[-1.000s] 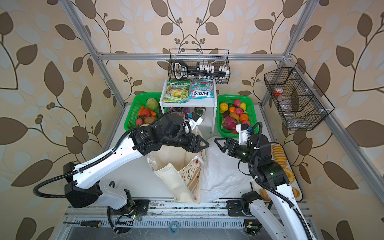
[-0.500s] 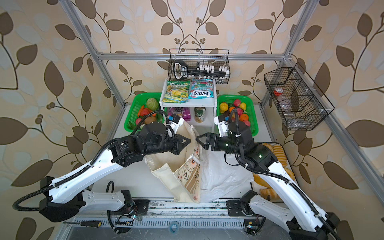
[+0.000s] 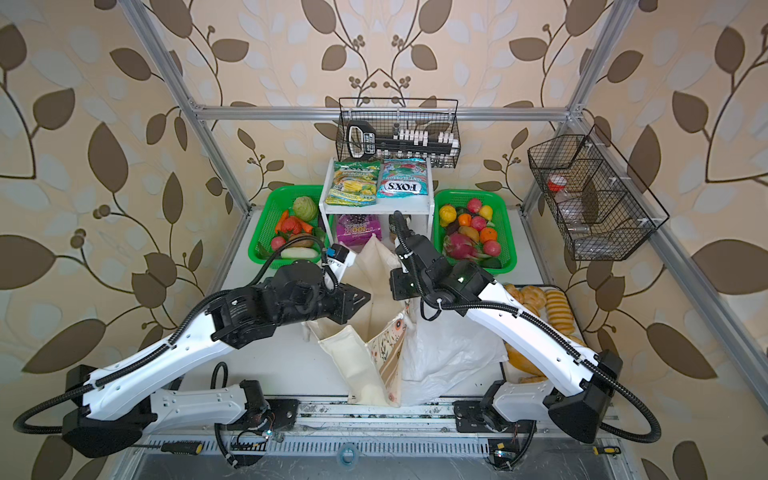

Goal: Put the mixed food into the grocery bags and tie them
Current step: 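Grasp the tote's other rope handle with the right gripper while the left holds, then pull the handles apart with both grippers to open the tote upright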

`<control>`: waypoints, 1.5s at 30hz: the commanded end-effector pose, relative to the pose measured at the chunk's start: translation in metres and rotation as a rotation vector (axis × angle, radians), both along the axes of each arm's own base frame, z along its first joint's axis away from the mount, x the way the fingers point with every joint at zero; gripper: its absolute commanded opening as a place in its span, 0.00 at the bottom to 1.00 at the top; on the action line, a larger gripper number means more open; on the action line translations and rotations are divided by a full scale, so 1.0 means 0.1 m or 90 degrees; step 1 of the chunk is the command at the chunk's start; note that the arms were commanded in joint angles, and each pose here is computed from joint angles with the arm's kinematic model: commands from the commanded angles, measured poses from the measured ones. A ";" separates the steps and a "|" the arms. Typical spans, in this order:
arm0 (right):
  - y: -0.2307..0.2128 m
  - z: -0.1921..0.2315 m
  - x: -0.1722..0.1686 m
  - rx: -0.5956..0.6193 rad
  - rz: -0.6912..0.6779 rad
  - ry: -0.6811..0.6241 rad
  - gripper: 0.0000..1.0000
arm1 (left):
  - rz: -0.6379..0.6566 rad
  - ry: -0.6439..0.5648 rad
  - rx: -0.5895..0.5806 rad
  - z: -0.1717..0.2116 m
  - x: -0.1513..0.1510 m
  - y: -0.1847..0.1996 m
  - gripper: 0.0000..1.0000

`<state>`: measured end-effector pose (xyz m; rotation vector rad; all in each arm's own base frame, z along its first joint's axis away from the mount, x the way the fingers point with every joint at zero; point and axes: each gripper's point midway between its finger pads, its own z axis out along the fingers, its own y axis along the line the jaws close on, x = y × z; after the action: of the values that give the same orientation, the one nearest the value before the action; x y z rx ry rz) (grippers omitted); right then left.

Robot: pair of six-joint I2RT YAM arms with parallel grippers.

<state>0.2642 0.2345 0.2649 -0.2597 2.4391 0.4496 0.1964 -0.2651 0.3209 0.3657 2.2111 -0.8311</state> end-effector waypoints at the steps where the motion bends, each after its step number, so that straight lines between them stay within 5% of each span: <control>1: -0.13 0.14 -0.01 -0.013 -0.010 -0.040 0.13 | 0.201 -0.109 0.087 0.36 0.18 0.85 0.39; 4: -0.08 0.20 -0.02 0.024 -0.003 -0.046 0.02 | 0.312 -0.112 0.160 0.30 0.23 1.37 0.56; 8: -0.06 0.21 -0.03 0.056 -0.010 -0.049 0.00 | 0.309 0.035 0.137 -0.09 0.27 1.53 0.78; 16: -0.01 0.20 -0.08 0.112 -0.002 -0.042 0.00 | 0.174 0.128 0.003 -0.35 0.29 1.01 0.85; 20: 0.03 0.23 -0.09 0.134 0.005 -0.041 0.00 | 0.176 0.164 0.032 -0.61 0.38 0.96 0.74; 21: 0.04 0.25 -0.10 0.141 0.007 -0.043 0.00 | 0.178 0.173 0.039 -0.66 0.39 0.96 0.63; 24: 0.08 0.34 -0.14 0.167 0.022 -0.048 0.00 | 0.184 0.163 0.038 -0.55 0.38 0.99 0.08; 25: 0.11 0.40 -0.16 0.184 0.033 -0.052 0.00 | 0.192 0.140 0.028 -0.43 0.37 1.03 0.00; 30: 0.27 0.76 -0.31 0.283 0.091 -0.063 0.00 | 0.241 0.000 -0.017 0.27 0.14 1.41 0.00; 35: 0.35 0.92 -0.36 0.328 0.115 -0.069 0.00 | 0.258 -0.009 0.013 0.47 -0.08 1.64 0.00; 45: 0.85 0.08 -0.22 0.326 0.136 0.037 0.00 | 0.318 0.009 0.107 0.26 0.00 1.85 0.00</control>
<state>0.2413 0.3078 0.2921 -0.2917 2.2274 1.1220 0.1865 -0.0913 0.3518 -0.1105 2.2511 -0.4951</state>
